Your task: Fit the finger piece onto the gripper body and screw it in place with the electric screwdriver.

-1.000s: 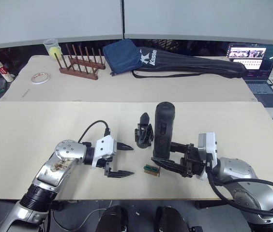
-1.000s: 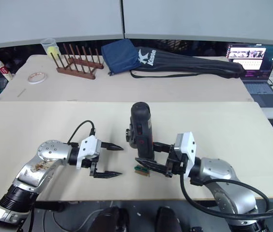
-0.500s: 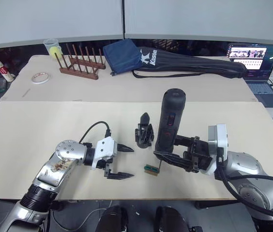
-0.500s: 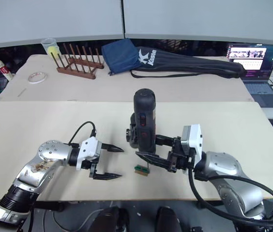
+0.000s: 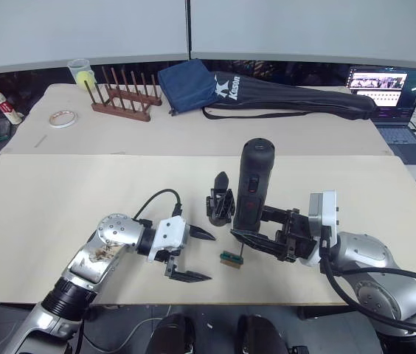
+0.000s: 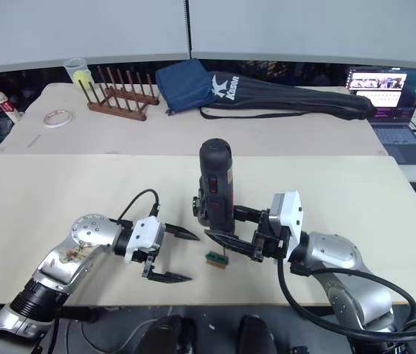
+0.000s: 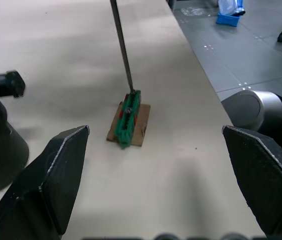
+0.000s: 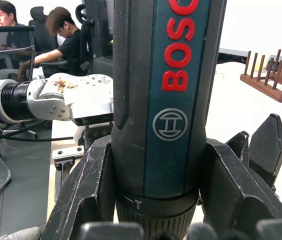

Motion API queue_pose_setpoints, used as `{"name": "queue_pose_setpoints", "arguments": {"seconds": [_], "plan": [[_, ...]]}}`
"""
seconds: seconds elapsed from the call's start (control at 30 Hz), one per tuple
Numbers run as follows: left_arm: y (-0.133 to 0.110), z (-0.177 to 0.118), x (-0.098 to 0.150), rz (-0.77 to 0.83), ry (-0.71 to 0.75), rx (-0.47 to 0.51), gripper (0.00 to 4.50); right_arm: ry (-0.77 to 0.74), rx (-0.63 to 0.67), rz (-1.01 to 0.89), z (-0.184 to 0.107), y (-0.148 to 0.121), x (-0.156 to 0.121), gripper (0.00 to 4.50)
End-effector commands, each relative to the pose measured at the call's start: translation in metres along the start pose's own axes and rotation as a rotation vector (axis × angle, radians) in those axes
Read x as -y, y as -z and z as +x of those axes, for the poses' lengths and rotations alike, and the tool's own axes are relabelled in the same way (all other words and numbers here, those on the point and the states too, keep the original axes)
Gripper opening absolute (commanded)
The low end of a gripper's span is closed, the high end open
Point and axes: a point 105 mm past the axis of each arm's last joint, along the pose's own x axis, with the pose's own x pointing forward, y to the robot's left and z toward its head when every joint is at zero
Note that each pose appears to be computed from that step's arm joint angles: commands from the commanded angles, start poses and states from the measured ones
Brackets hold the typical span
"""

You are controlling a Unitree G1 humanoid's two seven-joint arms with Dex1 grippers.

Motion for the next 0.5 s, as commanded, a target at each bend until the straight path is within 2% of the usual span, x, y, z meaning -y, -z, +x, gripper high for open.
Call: {"name": "queue_pose_setpoints", "arguments": {"seconds": [0.03,0.5], "plan": [[-0.0071,0.0014,-0.0016,0.030,0.016,0.018,4.50,-0.014,0.058,-0.069,0.0009,-0.0180,-0.0052,1.97],[-0.0078,0.0027,-0.0035,0.040,0.020,0.020,4.50,-0.012,0.043,-0.062,-0.0013,-0.0146,-0.0053,1.97]]}}
